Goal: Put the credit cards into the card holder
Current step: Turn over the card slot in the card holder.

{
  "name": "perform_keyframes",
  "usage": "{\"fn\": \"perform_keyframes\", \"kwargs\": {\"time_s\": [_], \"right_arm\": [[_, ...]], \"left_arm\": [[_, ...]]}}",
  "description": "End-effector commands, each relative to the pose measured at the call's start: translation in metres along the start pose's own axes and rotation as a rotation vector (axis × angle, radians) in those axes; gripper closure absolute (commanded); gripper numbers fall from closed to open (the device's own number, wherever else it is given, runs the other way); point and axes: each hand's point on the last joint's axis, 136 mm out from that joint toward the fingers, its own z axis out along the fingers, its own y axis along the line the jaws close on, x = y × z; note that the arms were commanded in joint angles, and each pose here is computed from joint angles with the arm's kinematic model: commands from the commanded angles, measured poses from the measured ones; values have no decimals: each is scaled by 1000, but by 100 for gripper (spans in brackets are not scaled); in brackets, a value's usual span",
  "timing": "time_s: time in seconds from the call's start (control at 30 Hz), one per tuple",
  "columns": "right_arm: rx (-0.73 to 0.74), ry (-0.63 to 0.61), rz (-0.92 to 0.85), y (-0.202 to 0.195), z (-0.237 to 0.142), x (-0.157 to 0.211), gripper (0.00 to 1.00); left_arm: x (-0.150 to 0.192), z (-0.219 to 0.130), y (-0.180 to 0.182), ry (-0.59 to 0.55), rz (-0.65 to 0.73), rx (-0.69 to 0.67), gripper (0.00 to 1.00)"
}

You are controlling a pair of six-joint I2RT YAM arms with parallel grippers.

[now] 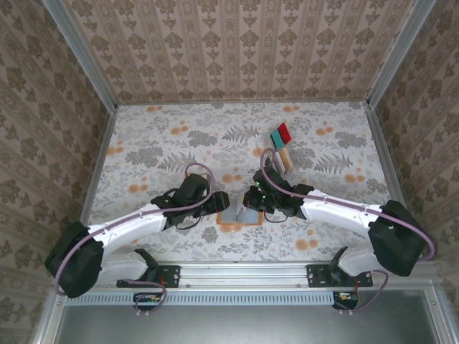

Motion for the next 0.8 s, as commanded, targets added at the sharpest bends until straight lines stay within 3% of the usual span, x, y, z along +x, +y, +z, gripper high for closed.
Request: {"fn": "perform_keyframes", "kwargs": {"time_s": [0.0, 0.43, 0.77], "right_arm": [[-10, 17, -28, 8, -1, 2, 94], [16, 9, -32, 2, -1, 1, 94], [9, 24, 0, -10, 13, 8, 95]], "left_arm": [[2, -2, 13, -8, -5, -54, 31], [2, -1, 14, 0, -2, -64, 29], [9, 16, 15, 69, 1, -75, 40]]}}
